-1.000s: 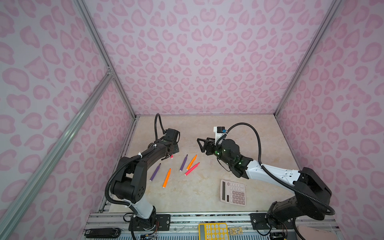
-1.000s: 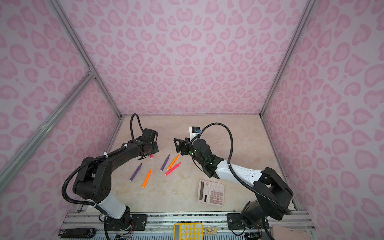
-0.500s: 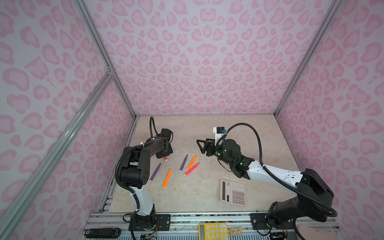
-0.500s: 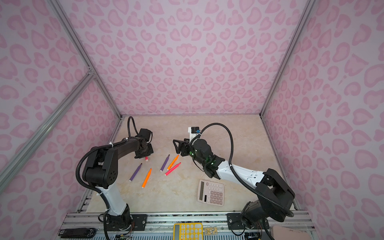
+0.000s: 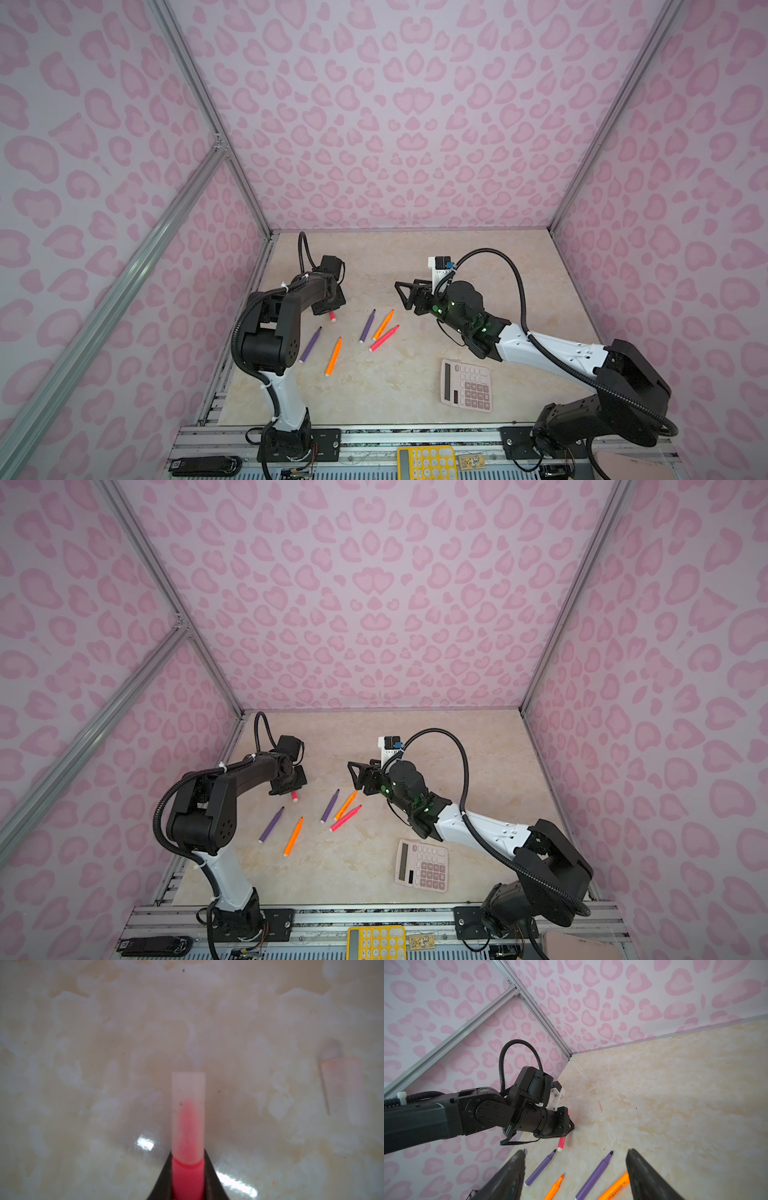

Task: Insert the pens into the pen caps
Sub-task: 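Lower the capped pink highlighter toward the table with the left gripper, then release the pink highlighter and move the left gripper over a purple marker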

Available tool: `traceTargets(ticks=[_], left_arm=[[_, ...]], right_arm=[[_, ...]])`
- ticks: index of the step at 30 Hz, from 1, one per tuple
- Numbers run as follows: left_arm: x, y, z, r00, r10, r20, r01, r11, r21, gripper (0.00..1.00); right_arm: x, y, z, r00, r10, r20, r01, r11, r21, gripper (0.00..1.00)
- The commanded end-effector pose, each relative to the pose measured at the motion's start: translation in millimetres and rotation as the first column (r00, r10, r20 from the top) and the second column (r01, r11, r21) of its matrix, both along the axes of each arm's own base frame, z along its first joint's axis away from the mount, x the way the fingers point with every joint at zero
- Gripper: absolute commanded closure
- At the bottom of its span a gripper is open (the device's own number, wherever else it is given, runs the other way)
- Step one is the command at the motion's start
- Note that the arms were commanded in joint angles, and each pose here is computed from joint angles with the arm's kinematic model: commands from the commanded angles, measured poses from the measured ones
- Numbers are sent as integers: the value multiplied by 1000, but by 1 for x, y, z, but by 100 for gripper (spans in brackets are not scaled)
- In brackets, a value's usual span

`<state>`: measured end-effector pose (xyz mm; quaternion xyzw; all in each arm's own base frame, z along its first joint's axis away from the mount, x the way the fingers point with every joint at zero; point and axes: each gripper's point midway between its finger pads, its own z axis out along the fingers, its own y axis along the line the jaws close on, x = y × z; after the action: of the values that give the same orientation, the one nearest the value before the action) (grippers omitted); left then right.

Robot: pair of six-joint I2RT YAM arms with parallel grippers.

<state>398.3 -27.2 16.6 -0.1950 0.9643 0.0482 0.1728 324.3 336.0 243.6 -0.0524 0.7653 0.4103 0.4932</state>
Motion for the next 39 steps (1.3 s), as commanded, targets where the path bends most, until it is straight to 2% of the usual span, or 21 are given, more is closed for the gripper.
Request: traceTargets(ticks=[1, 11, 15, 18, 20, 25, 27, 33, 39], left_arm=[[-11, 0, -6, 999, 3, -44, -3, 1000, -7, 75], [-10, 1, 0, 1000, 10, -16, -10, 1000, -3, 78], [-10, 0, 20, 999, -6, 48, 5, 1000, 20, 71], [-12, -1, 50, 991, -25, 128, 15, 997, 75, 68], [-14, -8, 64, 983, -43, 177, 31, 997, 69, 67], [-33, -53, 80, 964, -147, 222, 162, 985, -52, 66], [-47, -81, 79, 946, -227, 232, 257, 961, -107, 66], [-69, -128, 69, 879, -426, 212, 443, 896, -38, 67], [-84, -146, 47, 845, -513, 147, 523, 852, -33, 67]], right_arm=[[0, 2, 5, 1000, 7, 11, -7, 1000, 16, 23], [-1, -3, 6, 1000, -5, 17, 5, 1000, 19, 23], [0, -6, 4, 1000, -18, 23, 18, 1000, 17, 22], [0, -3, 5, 1000, -9, 21, 8, 1000, 13, 22], [2, -3, 2, 1000, -13, 14, 13, 1000, 2, 22], [5, -2, 0, 1000, -18, 19, 18, 1000, -6, 22], [6, -2, 0, 1000, -22, 18, 23, 1000, -14, 22], [12, -6, -8, 999, -44, 4, 44, 999, -24, 22], [22, -6, -17, 998, -56, -17, 55, 997, -50, 22]])
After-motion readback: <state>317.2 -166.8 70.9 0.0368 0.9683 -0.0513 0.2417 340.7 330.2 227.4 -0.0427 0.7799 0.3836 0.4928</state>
